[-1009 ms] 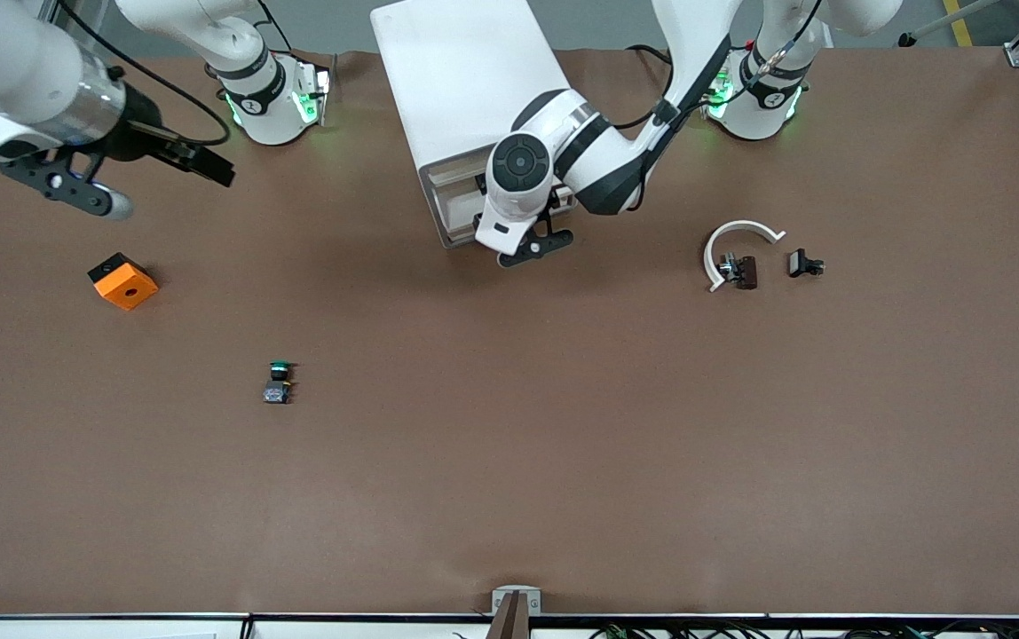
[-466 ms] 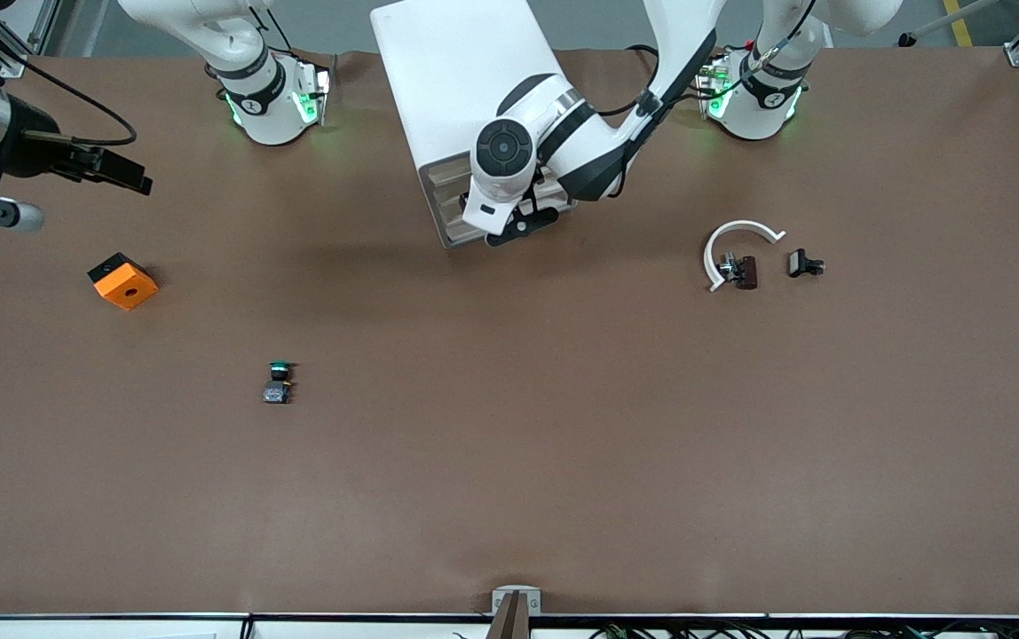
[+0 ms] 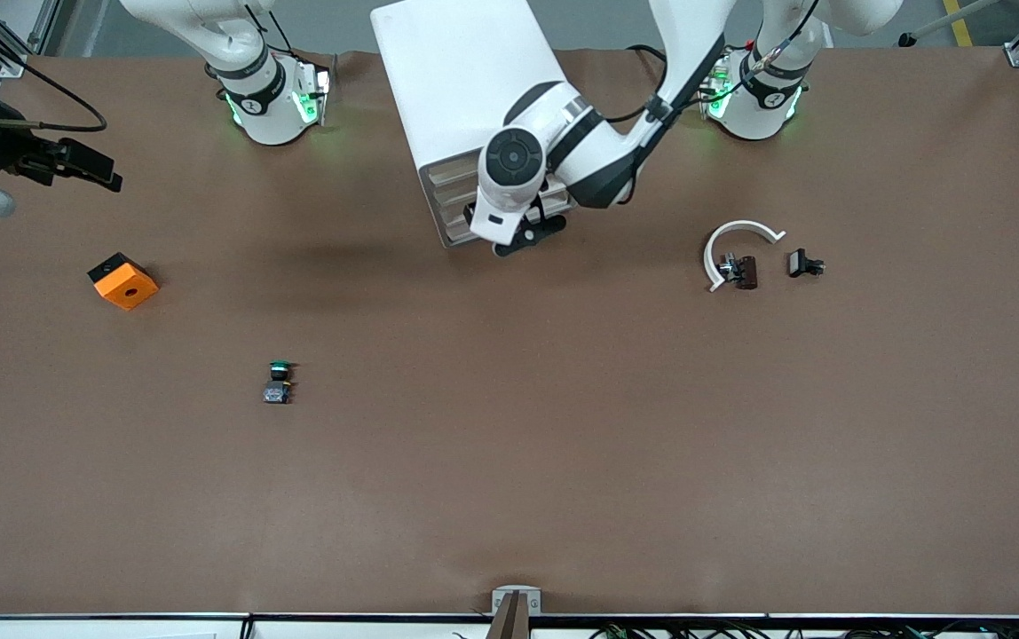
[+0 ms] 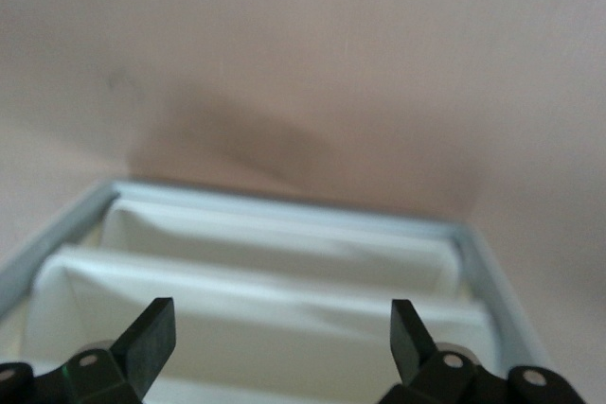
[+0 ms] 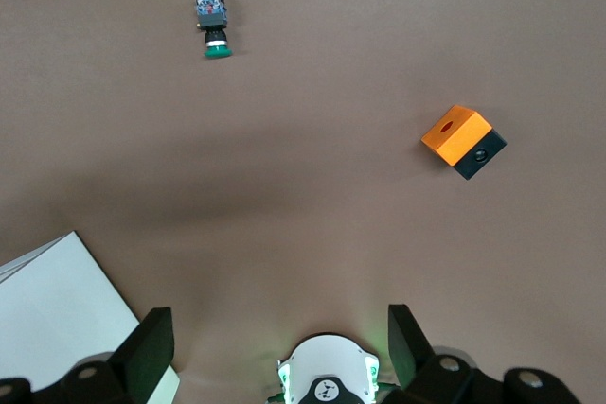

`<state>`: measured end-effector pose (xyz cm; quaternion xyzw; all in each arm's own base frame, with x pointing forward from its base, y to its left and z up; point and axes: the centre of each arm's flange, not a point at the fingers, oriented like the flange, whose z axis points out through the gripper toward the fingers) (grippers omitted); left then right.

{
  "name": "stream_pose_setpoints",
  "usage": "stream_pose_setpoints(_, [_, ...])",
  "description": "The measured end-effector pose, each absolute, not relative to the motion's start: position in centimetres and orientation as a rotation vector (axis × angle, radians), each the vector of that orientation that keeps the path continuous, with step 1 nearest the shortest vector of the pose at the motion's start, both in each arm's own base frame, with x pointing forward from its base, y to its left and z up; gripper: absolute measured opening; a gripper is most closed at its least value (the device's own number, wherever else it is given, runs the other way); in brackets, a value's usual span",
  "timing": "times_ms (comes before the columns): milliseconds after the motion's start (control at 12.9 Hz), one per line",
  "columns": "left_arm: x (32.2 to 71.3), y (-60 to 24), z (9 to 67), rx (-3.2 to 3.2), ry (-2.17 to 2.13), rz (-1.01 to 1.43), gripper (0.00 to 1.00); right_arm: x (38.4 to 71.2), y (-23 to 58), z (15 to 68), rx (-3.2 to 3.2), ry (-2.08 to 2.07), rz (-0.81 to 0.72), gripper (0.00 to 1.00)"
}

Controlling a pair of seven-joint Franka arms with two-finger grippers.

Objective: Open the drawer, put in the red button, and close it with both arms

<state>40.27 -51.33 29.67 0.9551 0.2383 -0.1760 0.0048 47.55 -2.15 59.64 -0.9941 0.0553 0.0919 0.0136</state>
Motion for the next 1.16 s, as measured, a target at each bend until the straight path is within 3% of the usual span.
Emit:
stream_pose_setpoints(311, [52.2, -41.8, 33.3, 2.927, 0.932, -0.33, 1.0, 46.1, -2.8, 60.0, -3.113, 0.12, 0.217, 1.0])
stream_pose_setpoints(543, [58.6, -32.9, 38.8, 2.869, 1.034, -0.141, 1.0, 44.6, -3.1, 60.6, -3.121, 0.075, 0.179, 1.0])
stream_pose_setpoints(854, [62.1, -22.0, 44.4, 2.882, 1.089, 0.006, 1.0, 43.9, -3.4, 62.7, -3.123, 0.059, 0.115, 1.0])
stream_pose_setpoints(1164, [63.3, -11.8, 50.8, 3.017, 0.814, 0.123, 1.0, 43.6, -3.6, 66.9, -3.127, 0.063, 0.023, 1.0])
